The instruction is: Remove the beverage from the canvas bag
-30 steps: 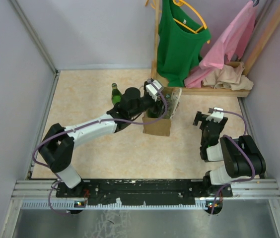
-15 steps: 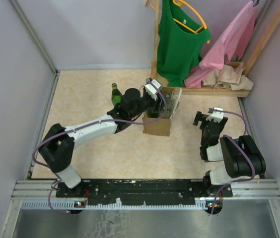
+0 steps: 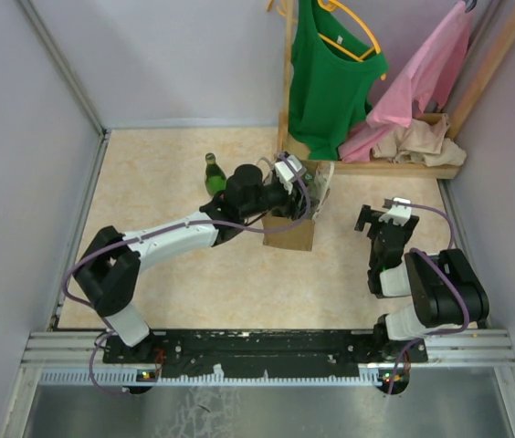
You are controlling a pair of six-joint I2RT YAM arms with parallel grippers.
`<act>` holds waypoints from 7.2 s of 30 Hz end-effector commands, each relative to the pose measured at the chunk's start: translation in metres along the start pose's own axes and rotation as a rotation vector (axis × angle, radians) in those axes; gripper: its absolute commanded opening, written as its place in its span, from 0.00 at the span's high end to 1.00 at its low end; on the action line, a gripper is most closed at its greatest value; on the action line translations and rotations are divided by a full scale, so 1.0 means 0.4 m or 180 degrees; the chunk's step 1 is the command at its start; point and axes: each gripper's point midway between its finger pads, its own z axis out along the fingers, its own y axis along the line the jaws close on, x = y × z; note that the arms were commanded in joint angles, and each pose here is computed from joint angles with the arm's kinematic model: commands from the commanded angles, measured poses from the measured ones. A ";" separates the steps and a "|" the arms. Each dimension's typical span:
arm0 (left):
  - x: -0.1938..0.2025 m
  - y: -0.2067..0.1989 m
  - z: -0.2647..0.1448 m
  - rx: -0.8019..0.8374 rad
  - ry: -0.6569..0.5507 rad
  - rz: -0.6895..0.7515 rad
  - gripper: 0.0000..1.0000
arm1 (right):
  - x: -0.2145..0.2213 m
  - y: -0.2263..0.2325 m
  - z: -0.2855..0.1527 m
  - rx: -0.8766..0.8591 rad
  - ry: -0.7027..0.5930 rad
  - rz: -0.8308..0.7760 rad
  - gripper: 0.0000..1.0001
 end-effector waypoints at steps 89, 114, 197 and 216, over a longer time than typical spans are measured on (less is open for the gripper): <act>-0.206 0.104 0.044 -0.0316 -0.0899 0.0312 1.00 | -0.060 0.005 0.014 0.0005 -0.0246 0.0100 0.01; -0.682 0.204 -0.279 -0.1452 -0.1727 0.1011 1.00 | -0.060 0.006 0.013 0.0002 -0.0244 0.0100 0.01; 0.057 0.831 -0.630 -0.3786 -0.1233 -0.0185 0.21 | -0.060 0.005 0.013 0.0005 -0.0245 0.0098 0.01; -0.166 0.552 -0.560 -0.3093 -0.1121 0.0245 0.08 | -0.060 0.005 0.014 0.0003 -0.0245 0.0101 0.01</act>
